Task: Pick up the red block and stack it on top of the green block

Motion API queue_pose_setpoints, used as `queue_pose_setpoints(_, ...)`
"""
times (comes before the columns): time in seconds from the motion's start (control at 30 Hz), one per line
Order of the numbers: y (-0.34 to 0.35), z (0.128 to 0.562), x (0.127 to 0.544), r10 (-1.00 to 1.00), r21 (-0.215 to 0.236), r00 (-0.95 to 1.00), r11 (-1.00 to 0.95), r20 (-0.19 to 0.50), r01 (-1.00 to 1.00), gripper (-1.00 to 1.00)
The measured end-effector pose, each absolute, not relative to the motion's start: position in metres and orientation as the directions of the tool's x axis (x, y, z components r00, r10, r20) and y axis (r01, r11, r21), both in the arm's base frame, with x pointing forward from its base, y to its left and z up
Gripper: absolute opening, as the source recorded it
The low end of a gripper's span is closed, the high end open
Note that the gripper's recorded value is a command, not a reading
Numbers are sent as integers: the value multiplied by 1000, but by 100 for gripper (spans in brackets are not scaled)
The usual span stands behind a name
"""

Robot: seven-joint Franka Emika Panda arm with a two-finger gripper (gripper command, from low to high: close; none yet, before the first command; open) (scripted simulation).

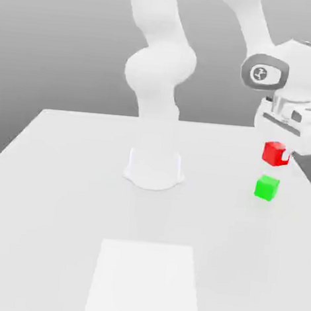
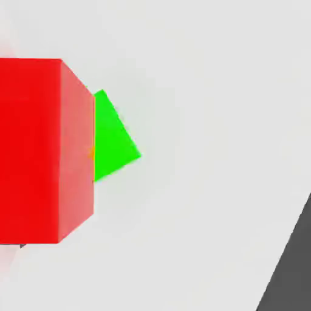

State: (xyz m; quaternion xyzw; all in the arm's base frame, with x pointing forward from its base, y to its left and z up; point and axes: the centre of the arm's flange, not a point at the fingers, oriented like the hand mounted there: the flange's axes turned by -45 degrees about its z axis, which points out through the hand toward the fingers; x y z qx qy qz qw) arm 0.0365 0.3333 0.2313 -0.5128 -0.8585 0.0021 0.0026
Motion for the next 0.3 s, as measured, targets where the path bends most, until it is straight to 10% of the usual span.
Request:
queue_pose_setpoints(0.2,332,185,37,878,-1,-478,478,-2,878,-100)
queue_pose_setpoints(0.23,332,181,37,879,0,-476,476,-2,879,100)
queue_pose_setpoints(0.3,331,181,40,883,0,-470,470,-2,883,100)
